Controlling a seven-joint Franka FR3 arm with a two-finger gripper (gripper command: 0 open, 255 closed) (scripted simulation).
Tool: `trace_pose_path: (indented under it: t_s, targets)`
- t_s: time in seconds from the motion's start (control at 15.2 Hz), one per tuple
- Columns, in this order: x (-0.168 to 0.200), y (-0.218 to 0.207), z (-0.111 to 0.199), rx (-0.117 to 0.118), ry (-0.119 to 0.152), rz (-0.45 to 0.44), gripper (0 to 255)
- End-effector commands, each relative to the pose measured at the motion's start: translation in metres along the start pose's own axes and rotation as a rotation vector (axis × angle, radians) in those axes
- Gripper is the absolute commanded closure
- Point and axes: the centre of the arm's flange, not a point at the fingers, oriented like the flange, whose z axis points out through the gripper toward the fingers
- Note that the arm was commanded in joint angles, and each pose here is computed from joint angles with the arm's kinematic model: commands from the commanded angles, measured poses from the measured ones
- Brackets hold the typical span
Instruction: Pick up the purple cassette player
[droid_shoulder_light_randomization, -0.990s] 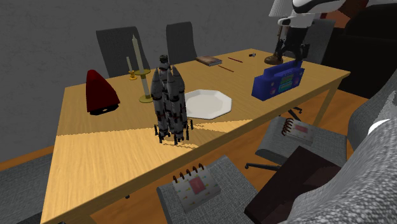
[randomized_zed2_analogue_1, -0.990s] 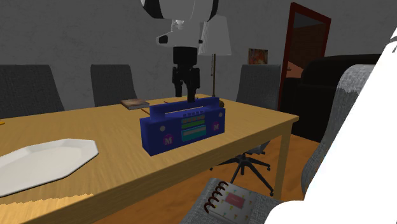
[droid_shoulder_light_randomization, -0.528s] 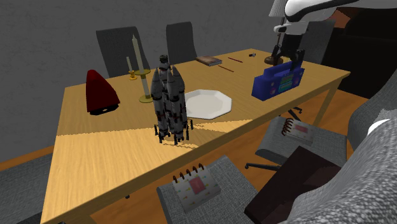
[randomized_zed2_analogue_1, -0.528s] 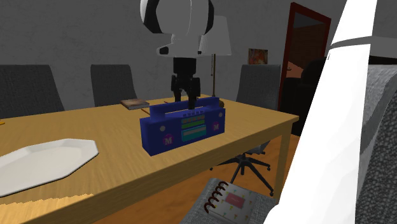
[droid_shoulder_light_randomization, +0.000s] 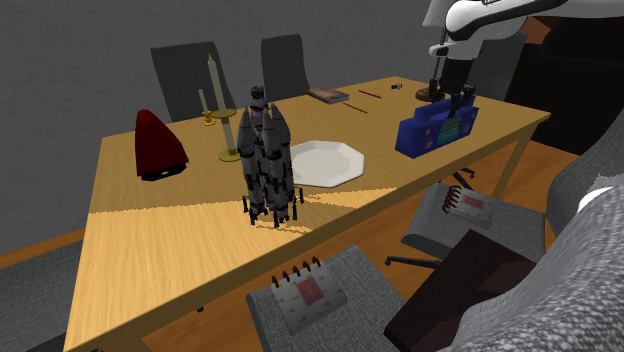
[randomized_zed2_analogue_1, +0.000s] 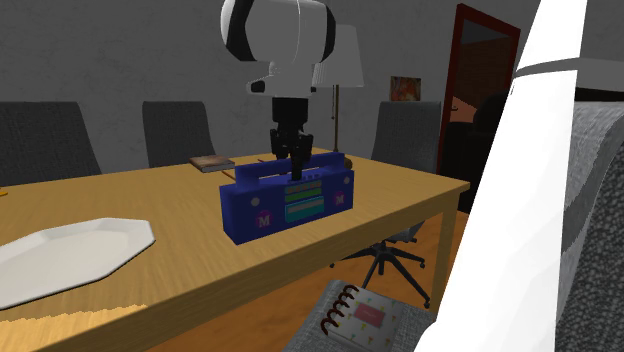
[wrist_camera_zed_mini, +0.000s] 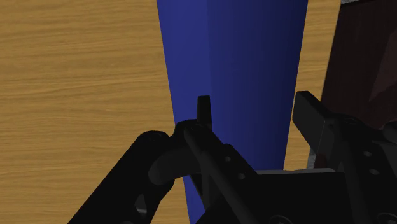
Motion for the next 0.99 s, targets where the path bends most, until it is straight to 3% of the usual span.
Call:
trace_pose_path:
  t_s: [0.0, 0.26, 0.92]
  targets:
    - [0.0, 0.0, 0.0, 0.0, 0.0, 0.001, 255]
    - [0.0, 0.0, 0.0, 0.0, 0.0, 0.001, 255]
    - [0.002, 0.0, -0.052, 0.0, 0.0, 0.001, 255]
